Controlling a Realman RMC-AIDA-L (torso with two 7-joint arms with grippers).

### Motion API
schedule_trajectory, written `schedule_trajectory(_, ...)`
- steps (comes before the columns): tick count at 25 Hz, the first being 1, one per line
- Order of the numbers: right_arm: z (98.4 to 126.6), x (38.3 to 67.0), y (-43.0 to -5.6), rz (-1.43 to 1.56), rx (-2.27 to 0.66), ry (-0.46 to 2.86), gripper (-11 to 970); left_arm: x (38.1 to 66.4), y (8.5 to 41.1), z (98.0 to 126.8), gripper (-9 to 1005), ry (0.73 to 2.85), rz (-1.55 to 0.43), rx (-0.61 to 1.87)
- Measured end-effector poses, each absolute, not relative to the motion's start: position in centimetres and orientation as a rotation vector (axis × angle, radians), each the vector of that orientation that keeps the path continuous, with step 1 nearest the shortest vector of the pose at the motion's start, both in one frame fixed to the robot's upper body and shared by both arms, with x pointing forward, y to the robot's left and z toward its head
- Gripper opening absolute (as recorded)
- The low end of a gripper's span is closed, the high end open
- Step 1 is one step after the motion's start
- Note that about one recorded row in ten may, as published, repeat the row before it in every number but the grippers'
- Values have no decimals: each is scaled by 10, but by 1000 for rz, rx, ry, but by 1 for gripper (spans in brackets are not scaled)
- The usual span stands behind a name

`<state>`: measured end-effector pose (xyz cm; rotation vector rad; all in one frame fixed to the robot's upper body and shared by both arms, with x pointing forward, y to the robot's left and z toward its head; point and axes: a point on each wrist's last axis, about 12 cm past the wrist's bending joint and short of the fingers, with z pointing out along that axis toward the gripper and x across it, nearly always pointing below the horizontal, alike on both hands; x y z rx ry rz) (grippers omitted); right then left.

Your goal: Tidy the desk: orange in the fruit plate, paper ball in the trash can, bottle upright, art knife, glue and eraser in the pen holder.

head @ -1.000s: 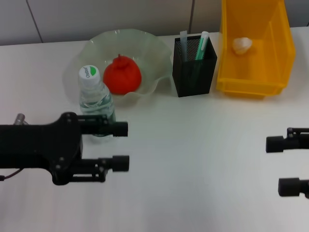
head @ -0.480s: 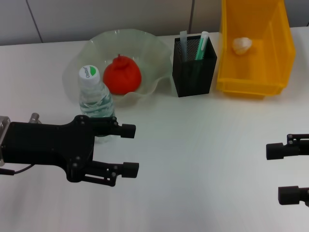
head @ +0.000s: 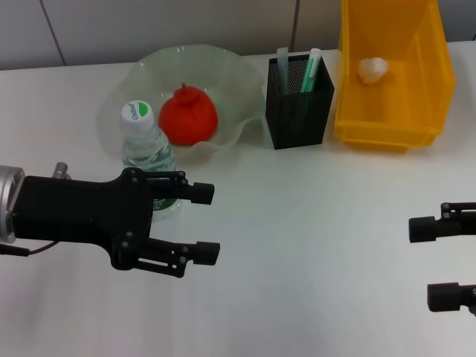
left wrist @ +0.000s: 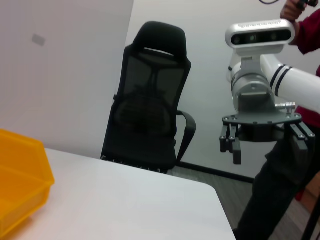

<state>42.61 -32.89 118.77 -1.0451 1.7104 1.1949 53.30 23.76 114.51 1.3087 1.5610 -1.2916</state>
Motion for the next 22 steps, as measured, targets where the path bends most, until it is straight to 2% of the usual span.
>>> schedule_trajectory(11,1187,428,-324,1211,-1072,1713,768,534,239,1147,843,1547,-1272,1324)
schedule_trajectory(22,1180,431,-311,1224,-1160,1725,768,516,252,1135,842,1440,-1221,1352)
